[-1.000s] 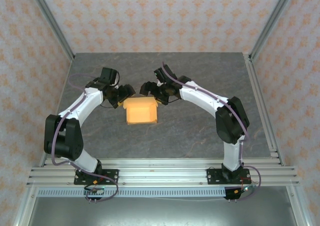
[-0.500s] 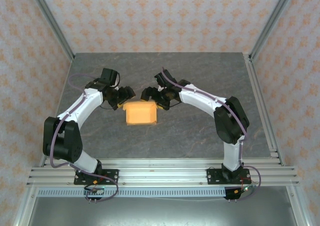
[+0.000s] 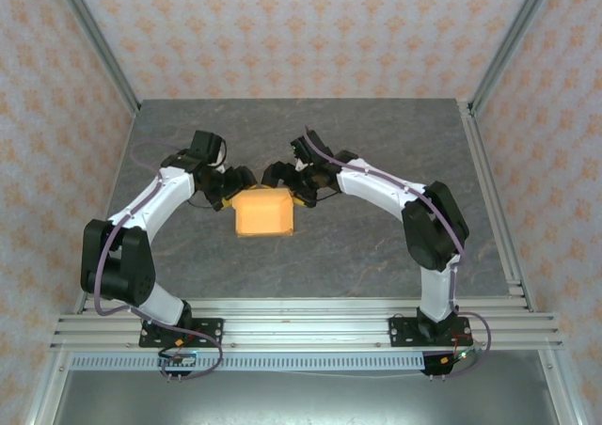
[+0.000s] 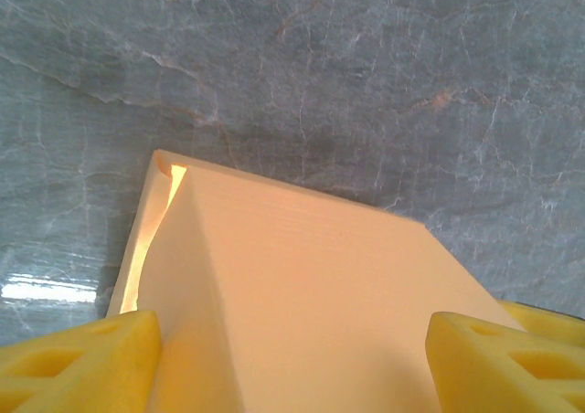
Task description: Fold the paper box
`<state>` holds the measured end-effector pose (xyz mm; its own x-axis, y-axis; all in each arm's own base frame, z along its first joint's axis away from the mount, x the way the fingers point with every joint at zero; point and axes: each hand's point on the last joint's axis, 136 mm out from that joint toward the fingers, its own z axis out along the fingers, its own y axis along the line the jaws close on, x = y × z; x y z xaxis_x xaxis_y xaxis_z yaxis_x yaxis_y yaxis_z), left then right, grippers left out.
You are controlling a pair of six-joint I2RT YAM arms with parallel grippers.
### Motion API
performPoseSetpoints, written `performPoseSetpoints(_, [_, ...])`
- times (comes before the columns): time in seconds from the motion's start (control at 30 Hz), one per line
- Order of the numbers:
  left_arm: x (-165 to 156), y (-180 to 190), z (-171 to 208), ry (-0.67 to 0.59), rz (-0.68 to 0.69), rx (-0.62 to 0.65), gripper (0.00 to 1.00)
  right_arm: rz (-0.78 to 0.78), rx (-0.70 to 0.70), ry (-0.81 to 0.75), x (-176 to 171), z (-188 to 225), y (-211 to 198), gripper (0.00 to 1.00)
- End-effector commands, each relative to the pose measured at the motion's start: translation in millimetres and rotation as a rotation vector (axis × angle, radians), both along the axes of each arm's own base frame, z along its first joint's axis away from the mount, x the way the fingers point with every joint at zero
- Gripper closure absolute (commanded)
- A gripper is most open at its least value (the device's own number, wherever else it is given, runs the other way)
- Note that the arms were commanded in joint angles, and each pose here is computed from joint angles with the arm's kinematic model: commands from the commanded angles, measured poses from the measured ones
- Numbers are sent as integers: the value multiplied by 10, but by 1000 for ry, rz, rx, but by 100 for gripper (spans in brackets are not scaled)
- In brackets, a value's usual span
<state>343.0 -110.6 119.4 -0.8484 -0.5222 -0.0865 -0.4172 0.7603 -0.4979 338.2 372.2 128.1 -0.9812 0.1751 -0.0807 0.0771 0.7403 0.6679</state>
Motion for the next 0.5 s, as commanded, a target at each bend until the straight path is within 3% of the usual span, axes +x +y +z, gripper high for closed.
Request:
performPoseSetpoints(0.0, [-100, -144, 13, 16, -26, -62, 25, 1, 64, -2, -43, 144, 78, 3])
performPoseSetpoints(0.47, [-189, -152, -106, 25, -29, -32, 28, 1, 69, 9, -74, 49, 74, 15])
